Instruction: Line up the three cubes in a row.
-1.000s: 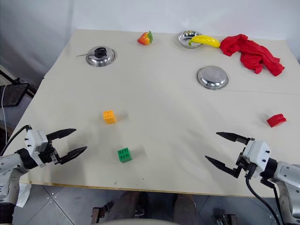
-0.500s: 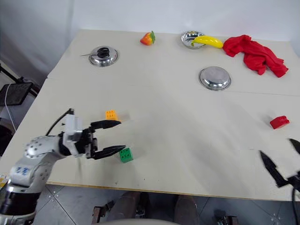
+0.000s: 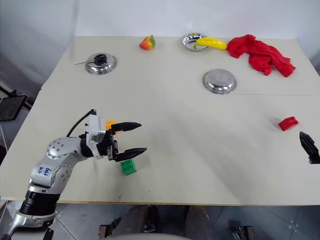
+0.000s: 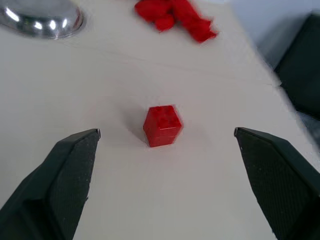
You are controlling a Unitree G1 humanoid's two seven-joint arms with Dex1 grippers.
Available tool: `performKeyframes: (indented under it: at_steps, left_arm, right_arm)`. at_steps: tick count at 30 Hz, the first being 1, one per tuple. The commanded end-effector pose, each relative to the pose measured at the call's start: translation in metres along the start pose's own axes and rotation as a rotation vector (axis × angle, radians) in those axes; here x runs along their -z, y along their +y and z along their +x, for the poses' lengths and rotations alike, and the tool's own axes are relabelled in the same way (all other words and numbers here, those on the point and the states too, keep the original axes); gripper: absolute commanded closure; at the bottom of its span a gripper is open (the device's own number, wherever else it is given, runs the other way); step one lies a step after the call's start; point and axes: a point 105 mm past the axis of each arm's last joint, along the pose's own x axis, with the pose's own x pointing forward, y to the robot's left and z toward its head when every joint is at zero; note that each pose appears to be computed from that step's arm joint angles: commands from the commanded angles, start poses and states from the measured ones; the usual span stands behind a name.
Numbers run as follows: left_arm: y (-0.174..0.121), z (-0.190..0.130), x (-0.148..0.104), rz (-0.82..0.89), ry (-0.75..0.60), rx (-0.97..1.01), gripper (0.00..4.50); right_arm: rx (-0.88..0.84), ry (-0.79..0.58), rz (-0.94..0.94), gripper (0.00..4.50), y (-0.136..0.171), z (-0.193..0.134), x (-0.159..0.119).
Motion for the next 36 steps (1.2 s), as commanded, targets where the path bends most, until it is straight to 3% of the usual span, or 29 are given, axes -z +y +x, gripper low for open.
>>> performKeyframes:
  at_steps: [1, 10, 18, 21, 28, 32, 36]
  left_arm:
    - [-0.004, 0.000, -0.010, 0.050, -0.017, -0.010, 0.03]
    - [-0.006, -0.006, -0.010, 0.056, -0.002, -0.054, 0.03]
    - [-0.004, -0.012, -0.011, 0.067, 0.011, -0.076, 0.03]
    - [-0.003, -0.015, -0.013, 0.076, 0.015, -0.086, 0.00]
    - [0.000, -0.019, -0.013, 0.086, 0.020, -0.110, 0.00]
    - [0.004, -0.024, -0.012, 0.093, 0.023, -0.131, 0.00]
    - [0.007, -0.036, -0.008, 0.088, 0.037, -0.136, 0.00]
  right_arm:
    - [0.009, 0.100, 0.039, 0.00, -0.013, 0.018, 0.006]
    - [-0.015, 0.184, 0.050, 0.00, -0.023, 0.070, 0.013]
    - [-0.063, 0.180, 0.068, 0.00, -0.014, 0.100, 0.013]
    - [-0.049, 0.194, 0.057, 0.61, -0.015, 0.103, 0.015]
    - [-0.108, 0.220, 0.046, 2.97, -0.012, 0.103, 0.013]
    - [-0.350, 0.109, -0.078, 2.99, 0.015, 0.101, -0.019]
    - [-0.959, 0.028, -0.426, 2.99, 0.104, 0.064, -0.044]
